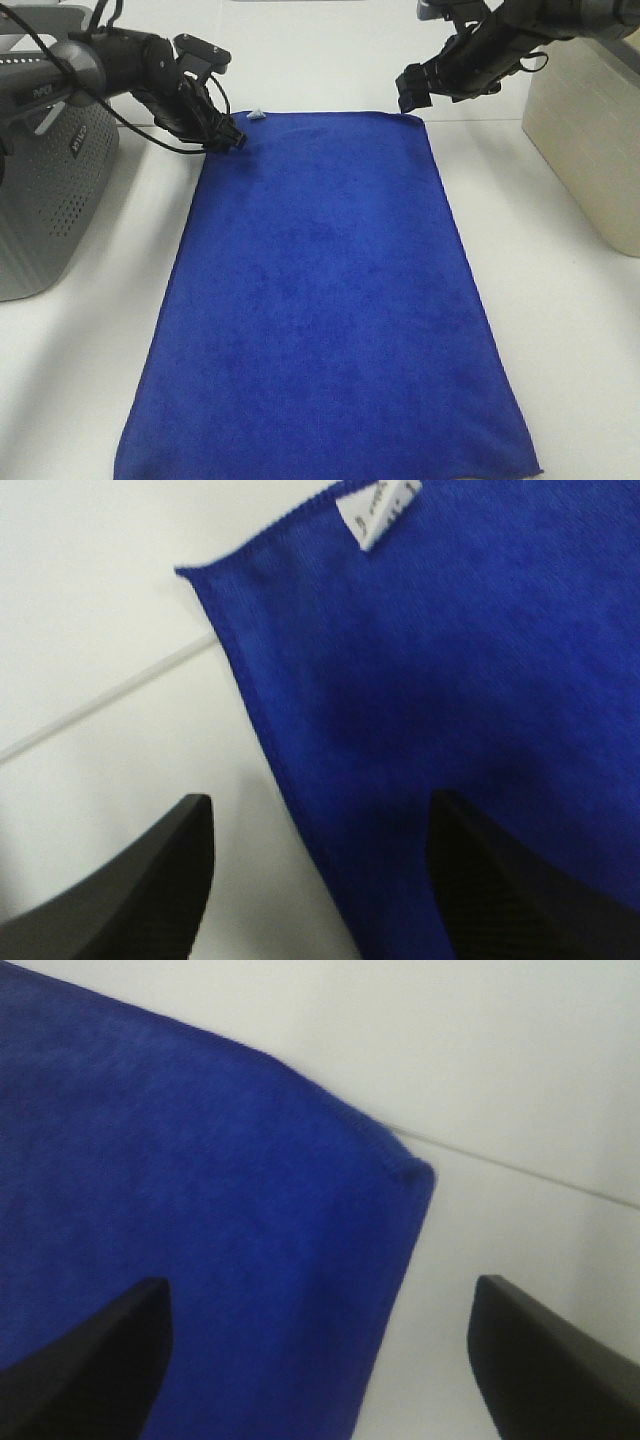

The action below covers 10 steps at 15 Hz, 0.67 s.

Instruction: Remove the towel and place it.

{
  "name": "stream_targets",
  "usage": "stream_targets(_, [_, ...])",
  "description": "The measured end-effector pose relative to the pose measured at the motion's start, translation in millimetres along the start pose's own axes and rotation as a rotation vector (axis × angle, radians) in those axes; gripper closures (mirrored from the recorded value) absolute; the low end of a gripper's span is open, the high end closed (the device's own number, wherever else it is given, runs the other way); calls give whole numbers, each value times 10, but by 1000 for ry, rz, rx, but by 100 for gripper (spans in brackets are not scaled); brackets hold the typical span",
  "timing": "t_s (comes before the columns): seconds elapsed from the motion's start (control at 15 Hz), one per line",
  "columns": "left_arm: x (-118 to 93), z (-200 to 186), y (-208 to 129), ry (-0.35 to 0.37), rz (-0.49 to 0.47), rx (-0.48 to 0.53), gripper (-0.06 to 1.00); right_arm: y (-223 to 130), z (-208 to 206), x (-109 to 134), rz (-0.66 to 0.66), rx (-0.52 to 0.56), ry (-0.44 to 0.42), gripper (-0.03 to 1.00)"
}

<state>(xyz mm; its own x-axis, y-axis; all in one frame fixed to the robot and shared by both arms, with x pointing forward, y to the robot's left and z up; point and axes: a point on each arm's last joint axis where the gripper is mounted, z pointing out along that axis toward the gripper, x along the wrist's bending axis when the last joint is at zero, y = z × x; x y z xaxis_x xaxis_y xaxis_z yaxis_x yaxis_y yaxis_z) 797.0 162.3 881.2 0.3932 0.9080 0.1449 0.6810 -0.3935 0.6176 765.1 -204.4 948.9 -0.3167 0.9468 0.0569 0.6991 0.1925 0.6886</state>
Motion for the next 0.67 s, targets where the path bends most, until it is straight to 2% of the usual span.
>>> stream_targets(0.13, [-14,-324,107,-46,-49,96,28,101,-311,100,56,71,69,18])
stream_targets(0.2, [-11,-403,136,-53,-63,110,27,122,-392,123,69,90,83,18])
stream_targets(0.4, [19,-1109,368,-74,-226,198,25,247,-943,252,61,185,149,18])
stream_targets(0.53, [55,-1477,444,-56,-288,240,25,313,-1257,314,95,214,168,18])
stream_targets(0.67, [131,-1724,518,8,-294,218,25,357,-1534,353,190,242,156,18])
